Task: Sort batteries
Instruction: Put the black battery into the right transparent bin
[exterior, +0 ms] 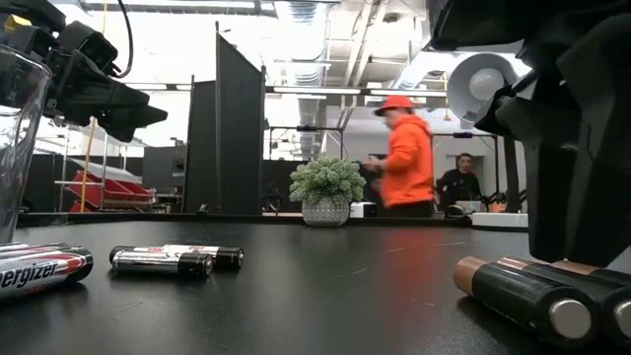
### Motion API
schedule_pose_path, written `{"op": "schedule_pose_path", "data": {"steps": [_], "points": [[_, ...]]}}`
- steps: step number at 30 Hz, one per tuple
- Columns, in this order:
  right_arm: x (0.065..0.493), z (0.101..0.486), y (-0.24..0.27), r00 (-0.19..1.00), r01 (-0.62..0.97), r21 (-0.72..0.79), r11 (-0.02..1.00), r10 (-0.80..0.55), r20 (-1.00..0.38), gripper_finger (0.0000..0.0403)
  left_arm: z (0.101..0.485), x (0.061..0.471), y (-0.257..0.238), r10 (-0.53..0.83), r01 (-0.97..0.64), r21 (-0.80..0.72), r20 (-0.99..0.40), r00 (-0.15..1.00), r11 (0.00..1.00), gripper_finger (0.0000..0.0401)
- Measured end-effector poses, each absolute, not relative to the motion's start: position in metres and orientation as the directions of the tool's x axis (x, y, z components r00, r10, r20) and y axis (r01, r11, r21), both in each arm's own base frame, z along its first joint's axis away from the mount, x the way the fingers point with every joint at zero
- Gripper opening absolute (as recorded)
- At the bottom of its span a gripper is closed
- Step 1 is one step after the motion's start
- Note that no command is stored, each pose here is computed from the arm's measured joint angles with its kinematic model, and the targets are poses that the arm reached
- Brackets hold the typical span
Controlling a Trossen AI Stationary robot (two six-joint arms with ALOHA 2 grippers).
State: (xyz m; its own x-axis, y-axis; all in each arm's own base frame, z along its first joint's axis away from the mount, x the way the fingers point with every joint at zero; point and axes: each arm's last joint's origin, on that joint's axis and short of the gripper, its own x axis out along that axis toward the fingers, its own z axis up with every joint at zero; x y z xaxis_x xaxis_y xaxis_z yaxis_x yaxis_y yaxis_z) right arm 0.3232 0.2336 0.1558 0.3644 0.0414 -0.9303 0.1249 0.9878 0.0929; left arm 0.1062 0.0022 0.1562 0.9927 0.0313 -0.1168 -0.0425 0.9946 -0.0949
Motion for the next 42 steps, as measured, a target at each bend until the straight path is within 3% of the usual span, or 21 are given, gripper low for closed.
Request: {"op": "schedule_pose_path", "data": {"steps": [35, 42], "points": [[0.327, 0.139, 0.237, 0.336, 0.133, 0.068, 0.989, 0.020, -0.942, 0.0123, 0.155, 0.107, 0.002, 0.031, -0.042, -0.091, -0.125, 0.992, 0.995, 0.0200], [0.328, 0.137, 0.235, 0.331, 0.135, 0.063, 0.989, 0.015, -0.943, 0.0084, 0.155, 0.107, 0.002, 0.031, -0.043, -0.091, -0.126, 0.991, 0.995, 0.0200]]}}
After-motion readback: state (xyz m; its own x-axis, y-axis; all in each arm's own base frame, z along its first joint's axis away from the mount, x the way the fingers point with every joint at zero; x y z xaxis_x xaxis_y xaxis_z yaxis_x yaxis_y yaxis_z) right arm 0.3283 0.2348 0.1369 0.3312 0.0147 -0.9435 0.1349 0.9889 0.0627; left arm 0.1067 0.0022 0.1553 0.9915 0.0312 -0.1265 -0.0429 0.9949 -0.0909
